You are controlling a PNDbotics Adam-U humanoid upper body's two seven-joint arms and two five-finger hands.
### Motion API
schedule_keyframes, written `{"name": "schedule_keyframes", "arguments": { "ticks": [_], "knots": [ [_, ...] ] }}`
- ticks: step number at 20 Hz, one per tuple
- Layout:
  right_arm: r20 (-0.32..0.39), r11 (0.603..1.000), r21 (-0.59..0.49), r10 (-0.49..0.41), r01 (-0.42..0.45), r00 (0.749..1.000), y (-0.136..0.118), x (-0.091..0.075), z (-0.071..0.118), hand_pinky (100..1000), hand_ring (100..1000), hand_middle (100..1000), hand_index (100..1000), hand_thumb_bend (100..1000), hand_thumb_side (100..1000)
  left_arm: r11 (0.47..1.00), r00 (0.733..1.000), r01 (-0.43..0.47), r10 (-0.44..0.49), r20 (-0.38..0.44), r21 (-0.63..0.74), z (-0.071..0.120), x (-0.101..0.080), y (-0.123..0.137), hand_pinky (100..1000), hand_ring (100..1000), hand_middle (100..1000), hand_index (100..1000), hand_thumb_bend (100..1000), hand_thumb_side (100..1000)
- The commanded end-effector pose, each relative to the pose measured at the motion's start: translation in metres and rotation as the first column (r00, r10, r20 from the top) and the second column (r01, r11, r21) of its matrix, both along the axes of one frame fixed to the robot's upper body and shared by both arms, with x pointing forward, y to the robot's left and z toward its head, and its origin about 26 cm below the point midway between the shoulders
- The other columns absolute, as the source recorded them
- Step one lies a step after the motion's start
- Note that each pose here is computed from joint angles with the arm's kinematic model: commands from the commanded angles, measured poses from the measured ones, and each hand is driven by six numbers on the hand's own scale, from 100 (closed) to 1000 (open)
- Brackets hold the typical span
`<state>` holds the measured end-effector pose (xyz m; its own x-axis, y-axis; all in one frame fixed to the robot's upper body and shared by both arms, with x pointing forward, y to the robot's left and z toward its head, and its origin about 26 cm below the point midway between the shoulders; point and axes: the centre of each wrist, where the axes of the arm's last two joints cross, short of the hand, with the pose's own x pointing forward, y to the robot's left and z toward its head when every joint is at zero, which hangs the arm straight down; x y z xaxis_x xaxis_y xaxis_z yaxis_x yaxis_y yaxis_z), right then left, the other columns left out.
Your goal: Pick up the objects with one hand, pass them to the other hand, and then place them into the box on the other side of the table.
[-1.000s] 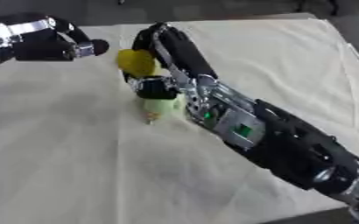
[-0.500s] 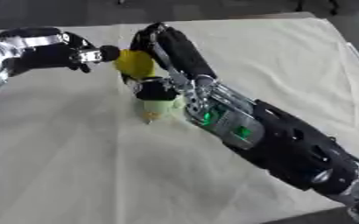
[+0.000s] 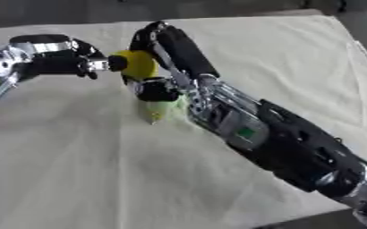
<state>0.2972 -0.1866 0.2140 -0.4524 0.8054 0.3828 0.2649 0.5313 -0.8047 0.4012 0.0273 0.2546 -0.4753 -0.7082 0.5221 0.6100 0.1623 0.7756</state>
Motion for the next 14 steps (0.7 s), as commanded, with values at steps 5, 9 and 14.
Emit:
{"name": "schedule_keyframes", "arguments": {
  "ticks": [5,9,14],
  "knots": [
    [0.028,1.0,-0.004,0.006,-0.006,1.0,0.001,-0.002,0.01,399,540,460,533,261,100,1.0,1.0,0.013,-0.013,0.025,-0.014,0.005,0.0,-0.007,883,770,780,791,593,757],
    [0.024,1.0,-0.004,0.012,-0.011,1.0,0.002,-0.002,0.01,394,539,460,533,261,100,0.999,0.999,0.03,-0.029,0.03,-0.022,0.003,-0.001,-0.013,887,772,782,790,563,755],
    [0.02,1.0,-0.002,0.017,-0.017,1.0,0.002,-0.003,0.009,388,538,460,532,259,100,0.999,0.999,0.023,-0.021,0.049,-0.039,0.0,0.0,-0.016,887,770,781,787,558,736]
  ]
}}
